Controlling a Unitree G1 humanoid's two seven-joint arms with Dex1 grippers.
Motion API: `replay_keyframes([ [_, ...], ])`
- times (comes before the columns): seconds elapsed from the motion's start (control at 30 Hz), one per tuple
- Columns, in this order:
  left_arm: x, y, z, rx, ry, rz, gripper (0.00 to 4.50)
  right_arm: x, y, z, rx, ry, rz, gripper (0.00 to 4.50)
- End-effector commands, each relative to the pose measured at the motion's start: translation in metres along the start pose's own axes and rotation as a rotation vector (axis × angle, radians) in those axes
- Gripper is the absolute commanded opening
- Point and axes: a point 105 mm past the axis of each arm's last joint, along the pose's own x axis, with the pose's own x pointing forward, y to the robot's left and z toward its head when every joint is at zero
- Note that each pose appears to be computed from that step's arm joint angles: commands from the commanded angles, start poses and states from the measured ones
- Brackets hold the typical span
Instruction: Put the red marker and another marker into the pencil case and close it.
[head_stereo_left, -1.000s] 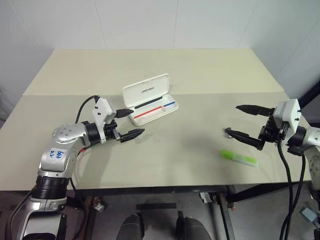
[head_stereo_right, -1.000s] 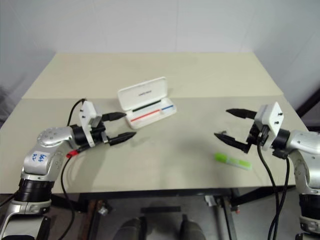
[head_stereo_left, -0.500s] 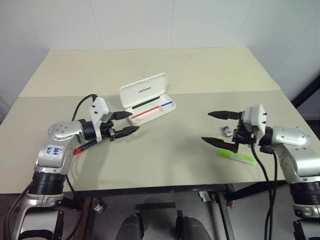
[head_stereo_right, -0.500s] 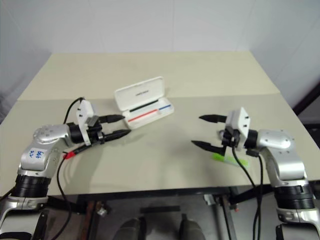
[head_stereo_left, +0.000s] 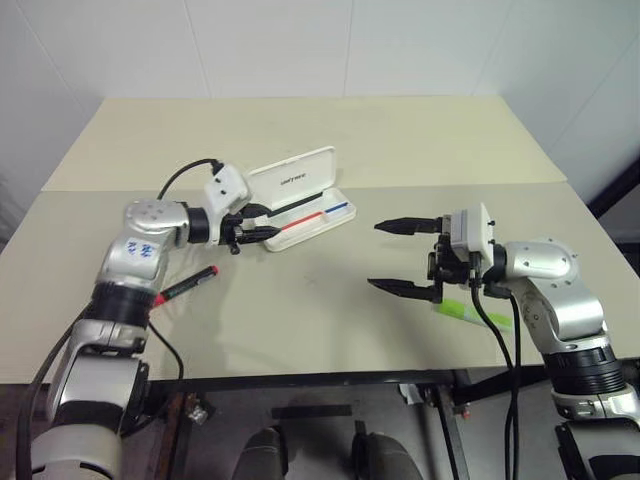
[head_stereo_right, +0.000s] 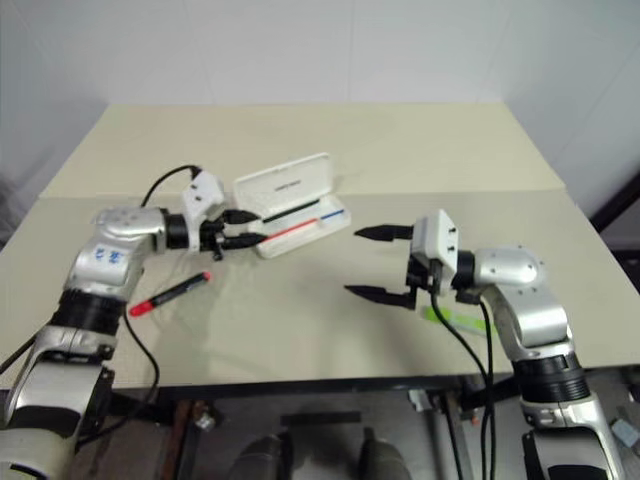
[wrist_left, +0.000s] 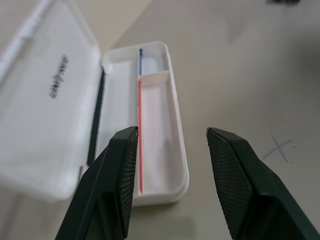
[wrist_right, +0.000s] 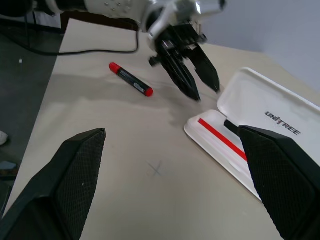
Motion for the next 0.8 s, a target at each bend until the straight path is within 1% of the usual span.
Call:
replay_keyframes([
  [0.03,0.010,0.001,0.004,0.030,0.024,-0.028,2.26,0.002,0.001,0.013,-0.049,-0.039,-0.016,4.50],
  [0.3,0.031,0.002,-0.007,0.018,0.113,-0.034,2.26,-0.001,0.000,0.012,-0.055,-0.035,-0.041,4.50],
  [0.63,0.034,-0.004,-0.027,0.035,0.230,-0.077,2.26,-0.001,-0.001,0.013,-0.062,-0.037,-0.053,4.50],
  [0.8,0.032,-0.005,-0.041,0.036,0.316,-0.090,2.26,-0.005,-0.002,0.014,-0.063,-0.031,-0.053,4.50],
])
